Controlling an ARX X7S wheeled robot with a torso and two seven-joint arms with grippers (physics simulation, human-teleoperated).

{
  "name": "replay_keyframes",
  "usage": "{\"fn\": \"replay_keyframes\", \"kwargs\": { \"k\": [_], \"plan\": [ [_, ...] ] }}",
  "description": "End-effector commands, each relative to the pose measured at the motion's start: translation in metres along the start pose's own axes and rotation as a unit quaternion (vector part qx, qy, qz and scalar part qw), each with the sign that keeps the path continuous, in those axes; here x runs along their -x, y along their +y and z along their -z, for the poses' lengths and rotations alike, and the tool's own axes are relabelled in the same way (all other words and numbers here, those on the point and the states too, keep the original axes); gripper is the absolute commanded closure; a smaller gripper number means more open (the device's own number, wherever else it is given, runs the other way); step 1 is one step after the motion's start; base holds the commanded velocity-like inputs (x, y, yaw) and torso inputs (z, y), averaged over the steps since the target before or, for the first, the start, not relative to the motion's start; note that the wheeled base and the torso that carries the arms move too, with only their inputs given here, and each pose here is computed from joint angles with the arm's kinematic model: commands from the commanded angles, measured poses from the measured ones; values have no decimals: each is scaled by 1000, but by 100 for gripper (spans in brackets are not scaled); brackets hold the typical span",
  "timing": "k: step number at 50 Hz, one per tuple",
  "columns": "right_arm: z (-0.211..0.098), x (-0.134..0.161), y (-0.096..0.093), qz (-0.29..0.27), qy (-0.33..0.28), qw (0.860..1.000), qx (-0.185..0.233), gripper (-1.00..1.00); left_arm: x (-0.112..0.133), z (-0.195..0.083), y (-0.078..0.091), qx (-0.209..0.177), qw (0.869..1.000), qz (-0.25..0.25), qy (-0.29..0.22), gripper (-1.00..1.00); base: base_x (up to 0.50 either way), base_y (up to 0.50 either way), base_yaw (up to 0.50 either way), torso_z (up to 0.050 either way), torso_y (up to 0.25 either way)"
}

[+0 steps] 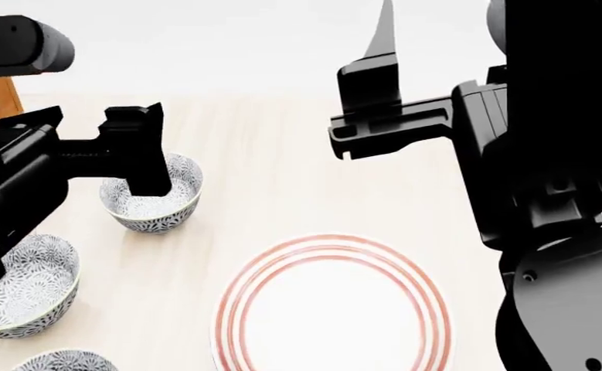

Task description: Put the bowl at the front on the plate.

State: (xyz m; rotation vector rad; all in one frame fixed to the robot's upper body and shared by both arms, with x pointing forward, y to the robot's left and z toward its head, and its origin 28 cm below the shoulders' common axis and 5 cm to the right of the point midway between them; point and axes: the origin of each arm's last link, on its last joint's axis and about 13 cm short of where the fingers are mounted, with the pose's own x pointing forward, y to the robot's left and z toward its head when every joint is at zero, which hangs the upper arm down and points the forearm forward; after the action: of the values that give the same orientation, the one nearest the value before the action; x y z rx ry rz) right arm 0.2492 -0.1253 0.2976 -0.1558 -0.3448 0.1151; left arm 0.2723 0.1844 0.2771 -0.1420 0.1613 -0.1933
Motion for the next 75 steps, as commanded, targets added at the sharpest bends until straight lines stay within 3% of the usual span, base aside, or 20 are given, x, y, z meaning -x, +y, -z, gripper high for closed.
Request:
{"fn": "replay_keyframes", "kwargs": {
  "k": [1, 21, 75],
  "plan": [
    [1, 1, 0, 1, -2, 1000, 0, -100, -1, 12, 0, -11, 999, -1, 47, -100, 0, 0, 0, 0, 0],
    [3, 4, 0, 4, -2, 1000, 0, -100, -4, 47, 2, -42, 993, -16, 113, -100, 0, 0, 0, 0, 0],
    [2, 3, -1, 1, -4, 1000, 8, -100, 8, 119, 18, -67, 967, -39, 241, -100, 0, 0, 0, 0, 0]
  ]
}}
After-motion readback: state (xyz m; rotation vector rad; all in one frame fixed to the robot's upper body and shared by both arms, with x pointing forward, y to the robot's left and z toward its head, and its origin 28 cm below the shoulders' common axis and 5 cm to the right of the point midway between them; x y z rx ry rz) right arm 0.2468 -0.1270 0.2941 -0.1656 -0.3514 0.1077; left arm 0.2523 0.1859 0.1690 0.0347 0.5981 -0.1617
